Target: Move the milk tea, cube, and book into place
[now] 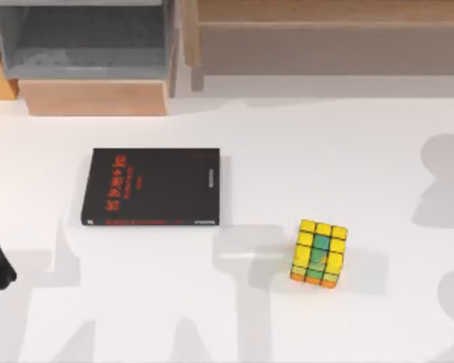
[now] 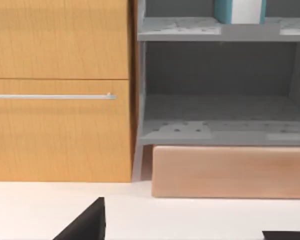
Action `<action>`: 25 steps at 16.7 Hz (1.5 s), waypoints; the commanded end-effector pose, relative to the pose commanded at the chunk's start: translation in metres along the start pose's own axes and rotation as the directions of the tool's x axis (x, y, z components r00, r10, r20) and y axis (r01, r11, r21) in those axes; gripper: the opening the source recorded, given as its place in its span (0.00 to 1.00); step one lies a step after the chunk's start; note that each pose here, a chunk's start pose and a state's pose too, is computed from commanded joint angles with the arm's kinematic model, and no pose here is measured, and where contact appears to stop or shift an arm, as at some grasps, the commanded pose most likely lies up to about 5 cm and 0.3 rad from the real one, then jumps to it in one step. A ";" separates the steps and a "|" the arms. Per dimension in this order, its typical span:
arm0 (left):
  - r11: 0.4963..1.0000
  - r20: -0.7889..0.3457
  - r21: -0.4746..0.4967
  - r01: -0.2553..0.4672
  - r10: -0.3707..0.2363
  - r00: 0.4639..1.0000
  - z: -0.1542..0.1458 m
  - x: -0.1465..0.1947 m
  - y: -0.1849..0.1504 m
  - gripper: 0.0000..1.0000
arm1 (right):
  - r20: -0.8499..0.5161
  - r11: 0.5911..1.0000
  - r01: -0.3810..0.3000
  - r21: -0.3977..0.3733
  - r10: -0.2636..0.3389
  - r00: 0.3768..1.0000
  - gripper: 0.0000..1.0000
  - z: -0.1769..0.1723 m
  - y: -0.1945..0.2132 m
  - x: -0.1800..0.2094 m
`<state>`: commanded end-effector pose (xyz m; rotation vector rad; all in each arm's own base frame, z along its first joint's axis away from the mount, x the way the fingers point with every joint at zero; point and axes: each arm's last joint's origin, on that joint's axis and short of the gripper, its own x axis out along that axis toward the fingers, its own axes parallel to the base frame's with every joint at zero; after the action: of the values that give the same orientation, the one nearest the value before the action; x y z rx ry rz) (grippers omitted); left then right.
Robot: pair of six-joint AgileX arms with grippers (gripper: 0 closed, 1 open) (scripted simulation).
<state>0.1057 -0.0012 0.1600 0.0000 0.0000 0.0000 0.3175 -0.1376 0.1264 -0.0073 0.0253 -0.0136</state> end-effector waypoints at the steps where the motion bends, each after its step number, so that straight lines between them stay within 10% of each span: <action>1: 1.000 0.000 0.000 0.000 0.000 1.000 0.000 0.000 0.000 1.00 | 0.001 1.000 0.000 -0.001 0.000 1.000 0.00 -0.003 0.000 0.000; 11: 1.000 0.000 0.000 0.000 0.000 1.000 0.000 0.000 0.000 1.00 | -0.004 1.000 0.002 0.001 -0.002 1.000 0.00 -0.027 -0.001 -0.001; 25: 1.000 0.000 0.000 0.000 0.000 1.000 0.000 0.000 0.000 1.00 | -0.004 1.000 0.002 0.001 -0.002 1.000 1.00 -0.027 -0.001 -0.001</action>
<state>0.1057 -0.0012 0.1600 0.0000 0.0000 0.0000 0.3162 -0.1384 0.0996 -0.0065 0.0294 -0.0155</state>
